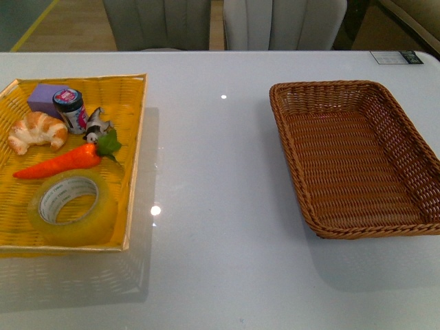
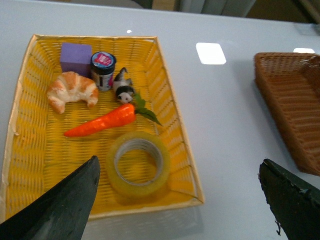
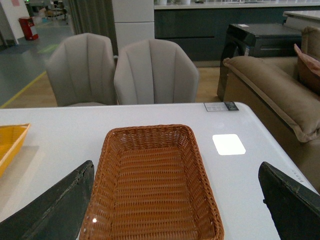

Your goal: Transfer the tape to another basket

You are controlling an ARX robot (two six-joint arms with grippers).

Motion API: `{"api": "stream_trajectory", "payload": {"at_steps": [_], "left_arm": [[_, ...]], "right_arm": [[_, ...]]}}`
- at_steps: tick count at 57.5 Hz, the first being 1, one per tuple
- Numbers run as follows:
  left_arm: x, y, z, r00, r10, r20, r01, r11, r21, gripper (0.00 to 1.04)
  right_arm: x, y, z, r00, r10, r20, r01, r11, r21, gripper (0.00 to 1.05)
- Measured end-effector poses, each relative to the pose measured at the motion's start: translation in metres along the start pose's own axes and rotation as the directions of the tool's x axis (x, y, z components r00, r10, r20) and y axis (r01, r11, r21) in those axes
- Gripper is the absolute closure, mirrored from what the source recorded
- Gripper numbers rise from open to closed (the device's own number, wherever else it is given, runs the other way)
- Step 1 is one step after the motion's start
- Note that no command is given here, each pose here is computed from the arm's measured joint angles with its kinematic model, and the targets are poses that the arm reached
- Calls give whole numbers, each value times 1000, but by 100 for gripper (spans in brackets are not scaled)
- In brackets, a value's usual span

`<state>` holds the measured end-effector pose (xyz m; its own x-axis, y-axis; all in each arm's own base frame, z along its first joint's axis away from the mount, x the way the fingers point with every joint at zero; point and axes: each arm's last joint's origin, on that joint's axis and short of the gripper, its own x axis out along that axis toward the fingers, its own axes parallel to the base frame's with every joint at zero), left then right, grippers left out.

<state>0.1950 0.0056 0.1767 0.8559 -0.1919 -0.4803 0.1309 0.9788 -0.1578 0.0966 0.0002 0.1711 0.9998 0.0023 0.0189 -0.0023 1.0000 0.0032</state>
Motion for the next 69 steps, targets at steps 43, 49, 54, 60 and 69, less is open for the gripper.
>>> {"api": "stream_trajectory", "payload": {"at_steps": [43, 49, 54, 60, 69], "left_arm": [[174, 47, -75, 905, 153, -396, -127, 988, 92, 9], [182, 50, -83, 894, 161, -419, -130, 986, 103, 9], [188, 53, -86, 888, 178, -424, -140, 983, 119, 9], [194, 55, -87, 881, 205, -426, -160, 977, 139, 24], [197, 54, -88, 880, 207, -428, -160, 977, 143, 49]], "right_arm": [[0, 0, 0, 1000, 0, 0, 0, 1000, 0, 9], [0, 0, 0, 1000, 0, 0, 0, 1000, 0, 9], [0, 0, 0, 1000, 0, 0, 0, 1000, 0, 9], [0, 0, 0, 1000, 0, 0, 0, 1000, 0, 9], [0, 0, 0, 1000, 0, 0, 0, 1000, 0, 9]]}}
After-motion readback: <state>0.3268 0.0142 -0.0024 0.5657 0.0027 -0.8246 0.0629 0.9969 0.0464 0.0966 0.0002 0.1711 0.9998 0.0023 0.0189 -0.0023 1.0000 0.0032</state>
